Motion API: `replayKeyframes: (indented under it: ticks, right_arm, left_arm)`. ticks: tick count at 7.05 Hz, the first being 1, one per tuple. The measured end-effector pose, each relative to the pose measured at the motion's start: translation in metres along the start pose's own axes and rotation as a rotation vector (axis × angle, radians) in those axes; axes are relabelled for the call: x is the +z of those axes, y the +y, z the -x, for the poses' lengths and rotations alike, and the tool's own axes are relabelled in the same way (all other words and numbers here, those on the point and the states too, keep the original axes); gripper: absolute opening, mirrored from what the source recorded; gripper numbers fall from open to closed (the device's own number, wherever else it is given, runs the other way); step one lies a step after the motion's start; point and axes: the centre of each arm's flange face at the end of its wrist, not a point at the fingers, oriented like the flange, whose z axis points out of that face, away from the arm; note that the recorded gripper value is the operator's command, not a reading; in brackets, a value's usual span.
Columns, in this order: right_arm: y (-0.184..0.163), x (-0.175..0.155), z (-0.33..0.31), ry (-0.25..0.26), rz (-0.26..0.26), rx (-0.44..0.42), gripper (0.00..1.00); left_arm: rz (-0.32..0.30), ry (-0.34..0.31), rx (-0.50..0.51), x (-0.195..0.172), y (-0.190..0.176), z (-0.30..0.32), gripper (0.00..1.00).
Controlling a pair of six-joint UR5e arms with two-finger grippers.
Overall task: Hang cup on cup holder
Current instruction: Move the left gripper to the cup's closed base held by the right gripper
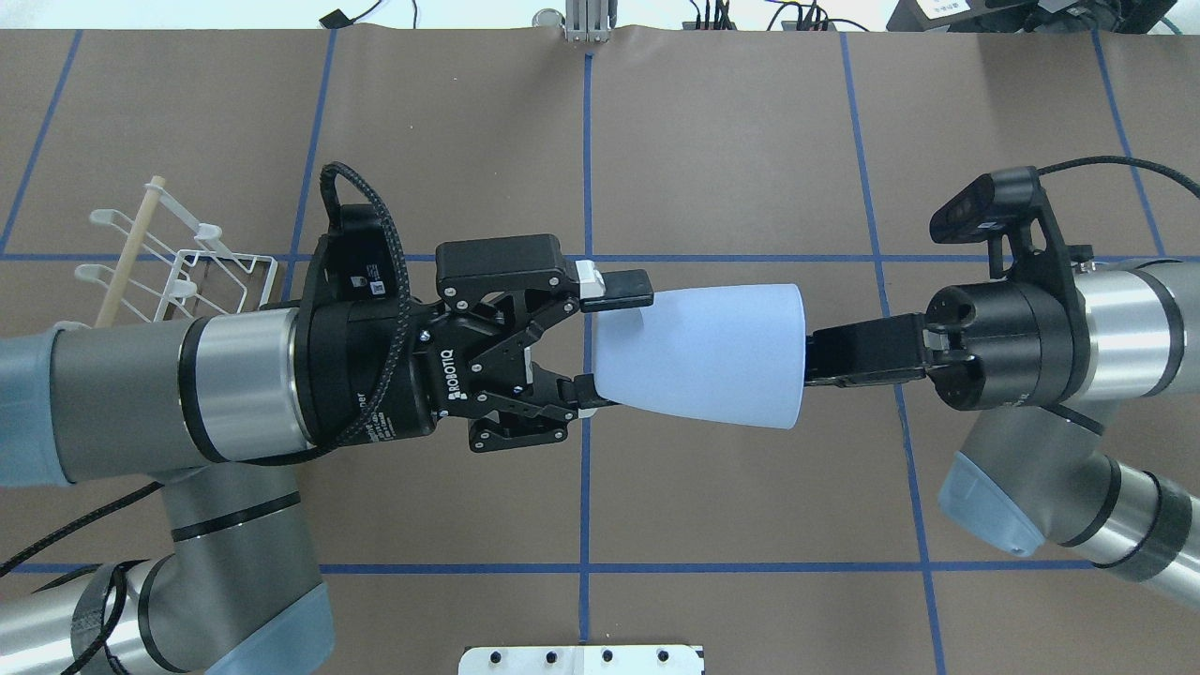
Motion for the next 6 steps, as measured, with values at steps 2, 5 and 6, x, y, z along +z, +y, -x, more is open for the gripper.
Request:
replayKeyframes:
  ticks: [2, 5, 6]
  right_arm:
    - [0.0, 0.0005, -0.0001, -0.001, -0.001, 0.001, 0.0]
    - [0.0013, 0.0033, -0.0012, -0.006, -0.01, 0.01, 0.98]
    - [0.0015, 0.0043, -0.0006, -0.013, -0.022, 0.012, 0.99]
  left_arm:
    - [0.002, 0.002, 0.007, 0.0001, 0.0006, -0.0006, 0.51]
    - [0.009, 0.008, 0.004, -0.0011, 0.0022, -0.0028, 0.03]
    - [0.013, 0.006, 0.004, -0.0019, 0.0027, -0.0022, 0.0]
